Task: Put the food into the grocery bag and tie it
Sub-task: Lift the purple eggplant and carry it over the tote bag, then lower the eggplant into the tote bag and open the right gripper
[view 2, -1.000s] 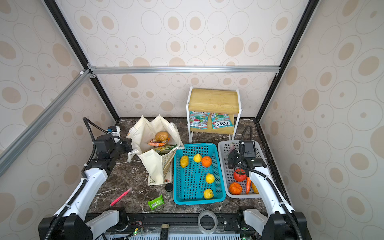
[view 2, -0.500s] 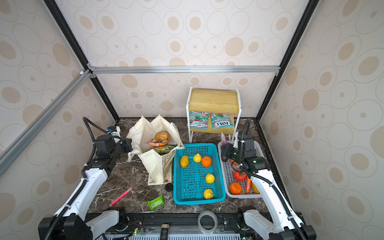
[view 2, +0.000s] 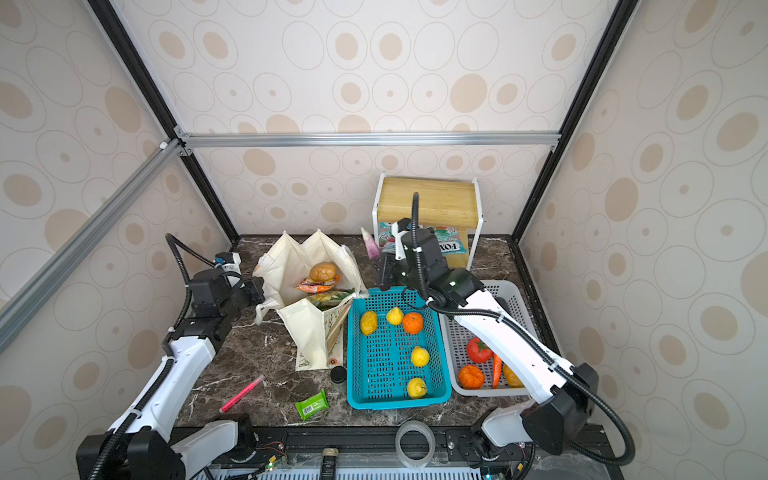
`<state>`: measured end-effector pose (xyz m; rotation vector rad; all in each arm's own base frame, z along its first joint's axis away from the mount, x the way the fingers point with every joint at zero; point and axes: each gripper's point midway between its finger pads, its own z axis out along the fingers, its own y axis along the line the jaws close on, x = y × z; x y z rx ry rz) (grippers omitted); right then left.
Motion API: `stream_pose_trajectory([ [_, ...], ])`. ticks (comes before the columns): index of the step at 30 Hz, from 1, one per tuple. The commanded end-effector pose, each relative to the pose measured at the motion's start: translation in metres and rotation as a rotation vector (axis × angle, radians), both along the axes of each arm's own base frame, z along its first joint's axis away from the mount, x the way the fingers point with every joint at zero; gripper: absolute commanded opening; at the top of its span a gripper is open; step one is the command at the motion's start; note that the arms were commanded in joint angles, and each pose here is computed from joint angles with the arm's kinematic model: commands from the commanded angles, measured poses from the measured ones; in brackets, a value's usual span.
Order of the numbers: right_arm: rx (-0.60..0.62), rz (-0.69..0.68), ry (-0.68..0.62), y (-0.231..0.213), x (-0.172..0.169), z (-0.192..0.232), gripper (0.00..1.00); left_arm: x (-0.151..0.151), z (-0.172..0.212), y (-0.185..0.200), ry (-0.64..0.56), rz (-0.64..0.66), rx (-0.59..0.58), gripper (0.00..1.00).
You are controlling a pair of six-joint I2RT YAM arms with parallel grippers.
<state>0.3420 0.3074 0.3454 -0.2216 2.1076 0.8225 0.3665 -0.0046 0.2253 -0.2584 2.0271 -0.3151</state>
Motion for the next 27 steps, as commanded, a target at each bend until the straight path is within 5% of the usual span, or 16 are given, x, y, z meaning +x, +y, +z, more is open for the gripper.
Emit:
stream_pose_trajectory([
  [1, -0.026, 0.081, -0.053, 0.042, 0.001, 0.008, 0.36, 0.002, 0.026, 0.001, -0.064, -0.007, 0.021, 0.0],
  [9, -0.254, 0.195, 0.014, 0.116, 0.001, -0.066, 0.36, 0.001, 0.028, 0.001, -0.07, -0.009, 0.019, 0.0],
  [21, -0.528, 0.158, 0.199, 0.13, 0.015, -0.169, 0.4, 0.002, 0.027, 0.002, -0.068, -0.006, 0.022, 0.0],
  [23, -0.54, 0.157, 0.212, 0.131, 0.015, -0.174, 0.45, 0.002, 0.027, 0.002, -0.068, -0.004, 0.025, 0.0],
  [27, -0.52, 0.156, 0.178, 0.133, 0.014, -0.156, 0.75, 0.002, 0.027, 0.002, -0.065, -0.004, 0.023, 0.0],
])
